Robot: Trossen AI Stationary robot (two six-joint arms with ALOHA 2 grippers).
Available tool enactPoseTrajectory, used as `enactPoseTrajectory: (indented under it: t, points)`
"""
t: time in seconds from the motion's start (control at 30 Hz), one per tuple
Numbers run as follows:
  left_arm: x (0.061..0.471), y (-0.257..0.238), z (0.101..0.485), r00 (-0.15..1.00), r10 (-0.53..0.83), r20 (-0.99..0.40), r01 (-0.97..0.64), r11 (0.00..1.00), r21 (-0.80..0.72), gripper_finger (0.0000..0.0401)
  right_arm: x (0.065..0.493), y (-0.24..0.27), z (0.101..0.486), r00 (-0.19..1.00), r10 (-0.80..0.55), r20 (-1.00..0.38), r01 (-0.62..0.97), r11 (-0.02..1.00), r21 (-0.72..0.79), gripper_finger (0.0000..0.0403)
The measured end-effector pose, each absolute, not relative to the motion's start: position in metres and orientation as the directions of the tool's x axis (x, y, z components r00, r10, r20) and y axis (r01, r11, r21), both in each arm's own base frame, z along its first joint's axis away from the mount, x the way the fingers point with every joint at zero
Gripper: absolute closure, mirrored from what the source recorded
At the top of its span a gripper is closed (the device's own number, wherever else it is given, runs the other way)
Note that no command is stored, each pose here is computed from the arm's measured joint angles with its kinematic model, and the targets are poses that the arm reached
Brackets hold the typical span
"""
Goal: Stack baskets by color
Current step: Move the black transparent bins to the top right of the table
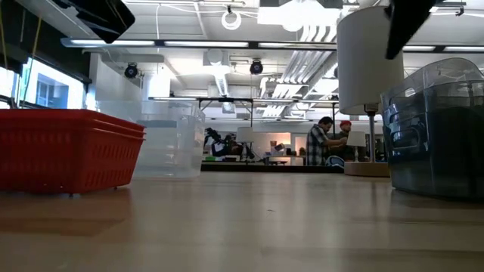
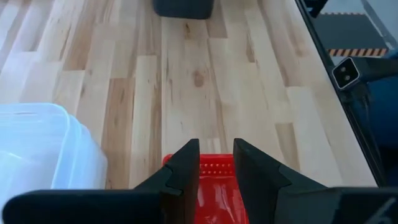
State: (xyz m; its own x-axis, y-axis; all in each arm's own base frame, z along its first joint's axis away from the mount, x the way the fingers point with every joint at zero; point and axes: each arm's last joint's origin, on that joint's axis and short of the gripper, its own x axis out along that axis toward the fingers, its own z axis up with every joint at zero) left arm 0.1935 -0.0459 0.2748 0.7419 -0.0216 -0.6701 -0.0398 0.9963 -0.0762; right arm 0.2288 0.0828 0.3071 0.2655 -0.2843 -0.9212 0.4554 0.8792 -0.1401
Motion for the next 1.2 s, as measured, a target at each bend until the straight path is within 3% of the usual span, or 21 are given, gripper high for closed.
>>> enactPoseTrajectory:
  t: [0.23,0.37,0.87,1.2]
  points:
    - [0.195,-0.043,0.274,0.740,-0.006,-0.673,-0.040,0.998,-0.053,0.0316,0.218,0.113,0.299,0.306,-0.027,-0.952,0.480,0.867,0.130,0.0245]
    - [0.195,-0.042,0.274,0.742,0.017,-0.670,-0.040,0.999,-0.020,0.0316,0.218,0.135,0.293,0.328,0.056,-0.943,0.501,0.836,0.224,0.0245]
    - [0.195,-0.042,0.274,0.743,0.024,-0.669,-0.047,0.999,-0.016,0.0316,0.210,0.190,0.248,0.209,0.158,-0.965,0.647,0.717,0.258,0.0245]
    - [0.195,-0.042,0.274,0.744,0.024,-0.668,-0.047,0.999,-0.016,0.0316,0.207,0.193,0.227,0.044,0.073,-0.996,0.749,0.658,0.081,0.0245]
